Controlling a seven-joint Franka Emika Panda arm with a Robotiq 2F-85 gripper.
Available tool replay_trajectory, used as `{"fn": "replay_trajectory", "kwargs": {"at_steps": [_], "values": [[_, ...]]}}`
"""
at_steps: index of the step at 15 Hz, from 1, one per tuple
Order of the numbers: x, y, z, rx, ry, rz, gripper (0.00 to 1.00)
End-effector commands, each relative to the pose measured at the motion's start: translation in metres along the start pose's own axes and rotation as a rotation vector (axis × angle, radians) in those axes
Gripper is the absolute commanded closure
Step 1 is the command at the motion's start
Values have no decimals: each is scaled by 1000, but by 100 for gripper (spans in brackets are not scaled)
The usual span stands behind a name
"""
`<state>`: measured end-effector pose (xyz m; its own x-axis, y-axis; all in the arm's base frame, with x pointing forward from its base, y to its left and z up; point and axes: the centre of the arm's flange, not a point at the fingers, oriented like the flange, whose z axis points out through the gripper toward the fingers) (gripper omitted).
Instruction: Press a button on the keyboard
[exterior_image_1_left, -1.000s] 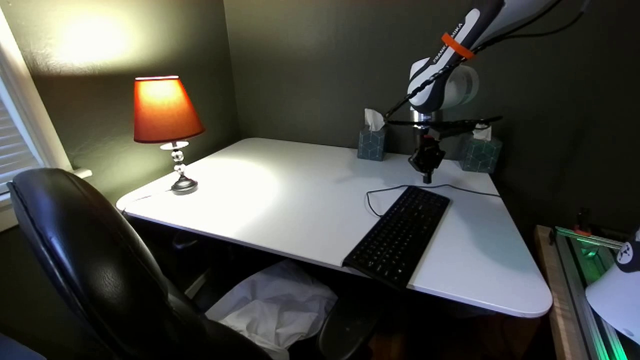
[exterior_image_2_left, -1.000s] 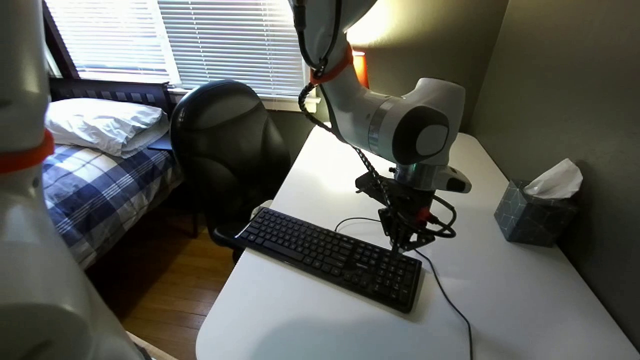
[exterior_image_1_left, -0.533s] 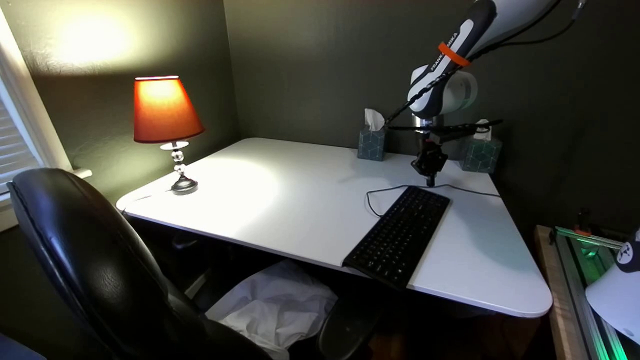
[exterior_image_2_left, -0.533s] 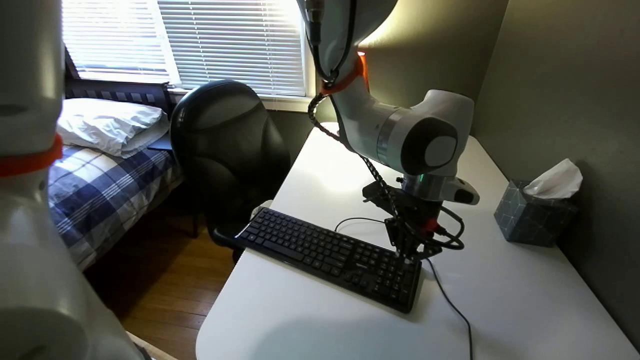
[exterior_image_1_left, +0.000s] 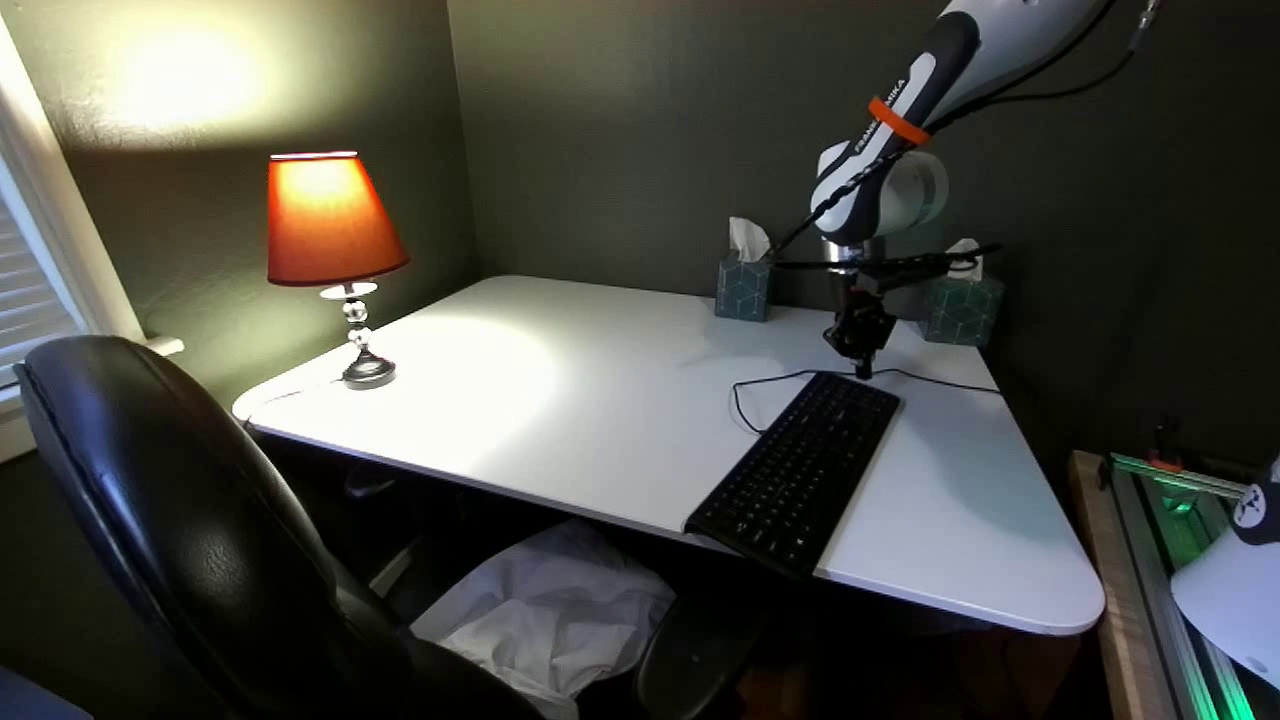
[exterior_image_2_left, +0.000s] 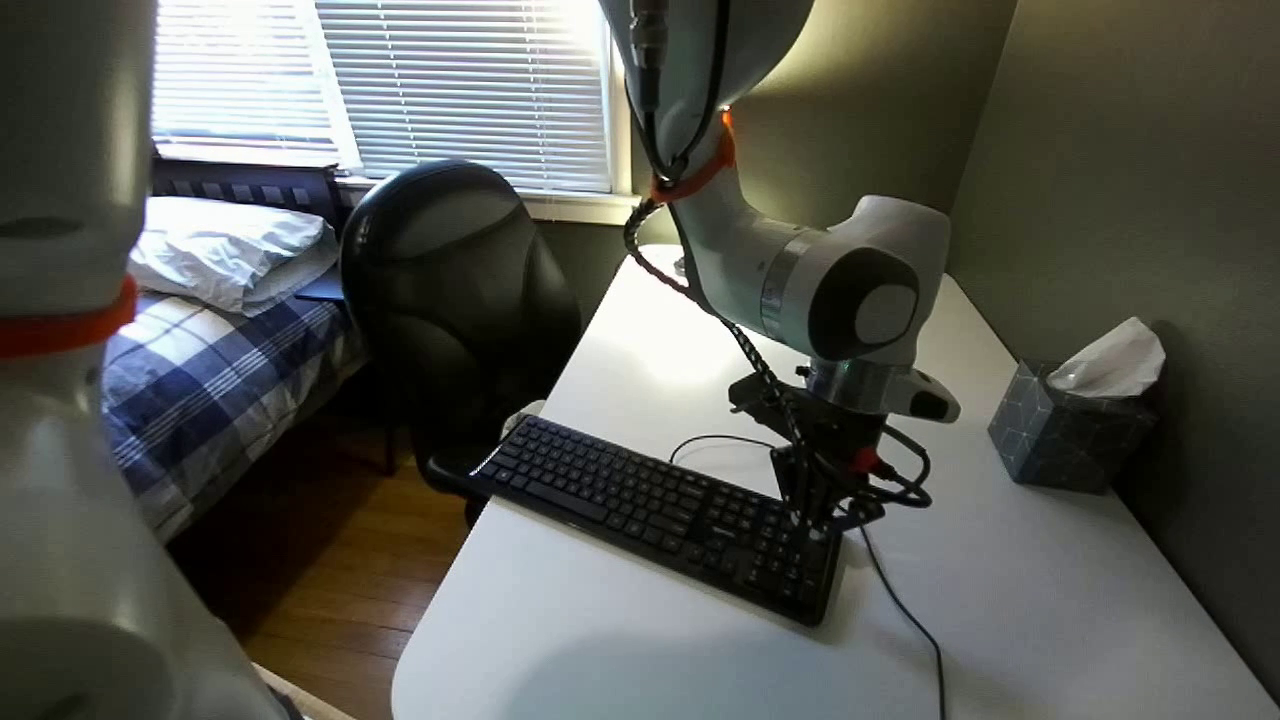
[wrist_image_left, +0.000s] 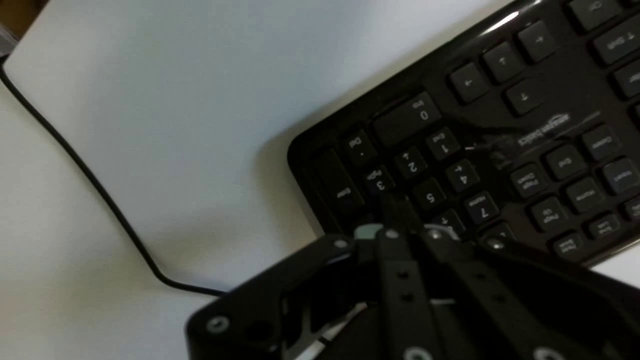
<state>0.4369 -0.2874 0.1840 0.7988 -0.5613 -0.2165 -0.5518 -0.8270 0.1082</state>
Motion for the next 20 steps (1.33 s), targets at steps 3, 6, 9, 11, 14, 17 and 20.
{"fn": "replay_trajectory", "kwargs": {"at_steps": [3, 6, 9, 11, 14, 17, 20], "values": [[7, 0, 5, 2, -47, 1, 100], [9, -1, 5, 0, -59, 0, 100], [12, -3, 5, 1, -71, -5, 100], [13, -4, 6, -1, -81, -9, 100], [15, -6, 7, -3, -90, -12, 100], [17, -8, 9, -6, -96, -14, 100], [19, -9, 11, -9, -105, -16, 100]]}}
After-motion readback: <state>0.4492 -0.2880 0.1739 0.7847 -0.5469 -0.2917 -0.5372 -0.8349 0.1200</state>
